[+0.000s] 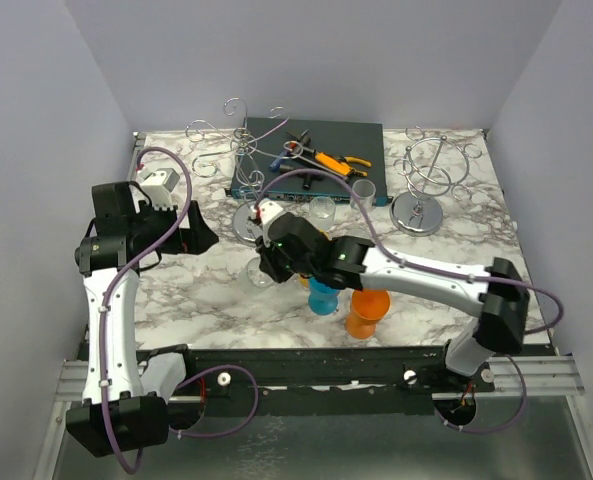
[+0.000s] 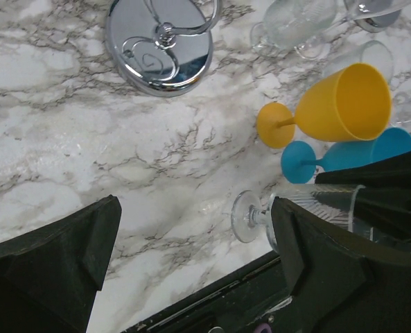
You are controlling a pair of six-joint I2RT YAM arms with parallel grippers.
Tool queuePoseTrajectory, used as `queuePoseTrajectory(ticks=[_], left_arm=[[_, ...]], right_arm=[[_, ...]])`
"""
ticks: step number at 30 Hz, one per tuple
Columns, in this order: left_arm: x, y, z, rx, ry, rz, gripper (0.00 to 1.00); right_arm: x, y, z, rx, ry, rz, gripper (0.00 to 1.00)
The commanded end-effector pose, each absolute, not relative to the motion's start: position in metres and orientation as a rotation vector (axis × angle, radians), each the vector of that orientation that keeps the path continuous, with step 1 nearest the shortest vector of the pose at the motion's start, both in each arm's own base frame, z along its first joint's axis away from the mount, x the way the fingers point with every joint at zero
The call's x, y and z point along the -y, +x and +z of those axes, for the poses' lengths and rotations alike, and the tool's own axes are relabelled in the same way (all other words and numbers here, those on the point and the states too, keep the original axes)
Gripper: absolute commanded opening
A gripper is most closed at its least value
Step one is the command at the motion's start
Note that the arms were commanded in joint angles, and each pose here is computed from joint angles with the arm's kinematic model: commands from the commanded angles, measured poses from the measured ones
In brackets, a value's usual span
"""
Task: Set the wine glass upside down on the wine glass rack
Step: Pick up the wine glass at the center of the board.
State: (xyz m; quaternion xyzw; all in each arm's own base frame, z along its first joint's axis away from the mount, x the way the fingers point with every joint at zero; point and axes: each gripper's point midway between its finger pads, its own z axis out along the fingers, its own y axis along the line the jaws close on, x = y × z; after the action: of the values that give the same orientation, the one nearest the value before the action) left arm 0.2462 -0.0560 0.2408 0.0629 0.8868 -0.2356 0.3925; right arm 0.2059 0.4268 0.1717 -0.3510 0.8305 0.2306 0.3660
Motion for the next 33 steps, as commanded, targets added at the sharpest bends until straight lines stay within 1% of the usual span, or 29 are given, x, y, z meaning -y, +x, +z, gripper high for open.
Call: queuePoseTrajectory(ticks=[1,4,8,13,19,21,22,25,28,33], left_arm=[[0.081,0.227,0.276,-2.136,0.299,-0.749,0.99],[0.090,0.220,0.287,-2.094,0.357,-0.796,0.99],[0.101,0.206,0.295,-2.045,0.441,-0.868,0.95],[0.108,0.193,0.303,-2.008,0.521,-0.903,0.91],[0.108,0.189,0.299,-2.037,0.558,-0.914,0.89],[0.108,0.191,0.295,-2.041,0.561,-0.919,0.83],[0.108,0.191,0.293,-2.038,0.562,-0.925,0.79],[0.107,0.199,0.290,-2.022,0.556,-0.907,0.72],[0.103,0.209,0.293,-2.005,0.537,-0.865,0.72],[0.105,0.213,0.304,-1.949,0.561,-0.867,0.76]], right_arm=[[-0.415,0.228,0.262,-1.864,-0.673,0.666,0.00],[-0.403,0.230,0.294,-1.759,-0.593,0.702,0.00],[-0.399,0.229,0.334,-1.613,-0.510,0.791,0.00],[-0.401,0.235,0.364,-1.527,-0.440,0.828,0.00],[-0.402,0.238,0.381,-1.469,-0.388,0.853,0.01],[-0.406,0.235,0.384,-1.458,-0.397,0.882,0.00],[-0.408,0.233,0.385,-1.457,-0.400,0.898,0.01],[-0.412,0.228,0.387,-1.452,-0.405,0.949,0.00],[-0.416,0.222,0.386,-1.452,-0.419,0.992,0.01],[-0.426,0.218,0.381,-1.466,-0.438,1.035,0.01]])
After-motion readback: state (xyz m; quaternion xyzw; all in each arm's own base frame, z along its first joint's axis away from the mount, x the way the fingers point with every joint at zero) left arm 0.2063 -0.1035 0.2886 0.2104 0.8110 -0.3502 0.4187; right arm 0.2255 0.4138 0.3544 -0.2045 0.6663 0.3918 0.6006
